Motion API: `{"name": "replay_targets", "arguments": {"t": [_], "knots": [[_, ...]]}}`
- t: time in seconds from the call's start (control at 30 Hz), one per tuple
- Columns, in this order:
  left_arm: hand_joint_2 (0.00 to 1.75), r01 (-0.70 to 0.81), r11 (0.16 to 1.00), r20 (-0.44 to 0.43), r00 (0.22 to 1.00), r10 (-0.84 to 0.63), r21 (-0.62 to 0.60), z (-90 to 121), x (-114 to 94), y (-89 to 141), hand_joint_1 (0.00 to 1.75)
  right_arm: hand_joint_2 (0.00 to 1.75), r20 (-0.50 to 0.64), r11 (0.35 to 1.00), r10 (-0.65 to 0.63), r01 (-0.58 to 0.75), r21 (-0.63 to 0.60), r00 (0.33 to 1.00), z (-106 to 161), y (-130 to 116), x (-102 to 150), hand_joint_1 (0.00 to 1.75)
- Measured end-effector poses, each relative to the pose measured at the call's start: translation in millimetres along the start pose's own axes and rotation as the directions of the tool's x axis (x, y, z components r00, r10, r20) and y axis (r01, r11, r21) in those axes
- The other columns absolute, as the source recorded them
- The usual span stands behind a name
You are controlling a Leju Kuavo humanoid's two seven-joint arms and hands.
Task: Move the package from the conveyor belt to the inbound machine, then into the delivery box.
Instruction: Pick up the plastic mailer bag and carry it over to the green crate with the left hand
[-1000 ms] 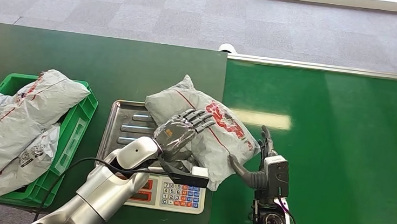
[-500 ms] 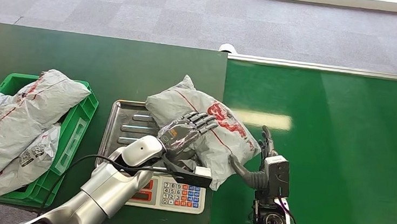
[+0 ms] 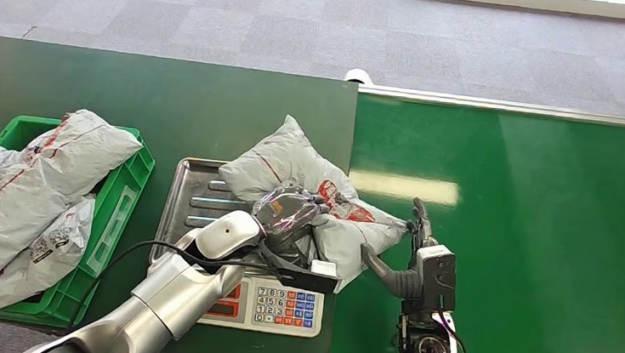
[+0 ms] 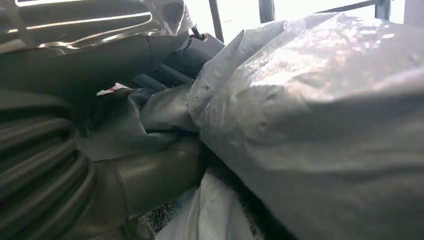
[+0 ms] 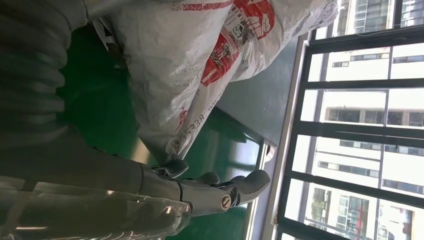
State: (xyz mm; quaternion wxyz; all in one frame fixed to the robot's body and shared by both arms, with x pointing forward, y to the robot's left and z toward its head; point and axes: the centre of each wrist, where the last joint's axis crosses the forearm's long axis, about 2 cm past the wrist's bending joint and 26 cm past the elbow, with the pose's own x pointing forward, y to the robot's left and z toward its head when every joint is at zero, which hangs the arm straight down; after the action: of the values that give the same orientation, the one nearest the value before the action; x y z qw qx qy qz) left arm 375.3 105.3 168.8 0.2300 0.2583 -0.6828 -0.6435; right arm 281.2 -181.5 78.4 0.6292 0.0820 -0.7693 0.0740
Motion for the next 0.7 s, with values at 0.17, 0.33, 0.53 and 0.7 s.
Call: {"name": "replay_targets", "arguments": {"t": [0.17,0.33,0.53,0.7], "knots": [[1.75,-0.001,1.000,0.000,1.000,0.001,-0.003,-0.3,0.1,-0.5,1.71,1.75,0.000,1.000,0.000,0.000,0.000,1.000,0.0,0.0,0.0,0.00],[1.75,-0.013,1.000,0.001,1.000,0.013,-0.009,-0.6,0.2,-0.5,1.75,1.75,0.000,1.000,0.000,0.000,0.000,1.000,0.0,0.0,0.0,0.00],[1.75,-0.019,1.000,0.002,1.000,0.019,-0.011,-0.2,-0.2,-1.3,1.75,1.75,0.000,1.000,0.000,0.000,-0.001,1.000,0.0,-0.2,0.0,0.00],[1.75,-0.013,0.980,-0.017,1.000,0.017,0.196,8.9,-1.5,-4.6,1.75,1.75,-0.002,1.000,-0.002,0.002,-0.004,1.000,0.6,-0.7,-0.5,0.00]]}}
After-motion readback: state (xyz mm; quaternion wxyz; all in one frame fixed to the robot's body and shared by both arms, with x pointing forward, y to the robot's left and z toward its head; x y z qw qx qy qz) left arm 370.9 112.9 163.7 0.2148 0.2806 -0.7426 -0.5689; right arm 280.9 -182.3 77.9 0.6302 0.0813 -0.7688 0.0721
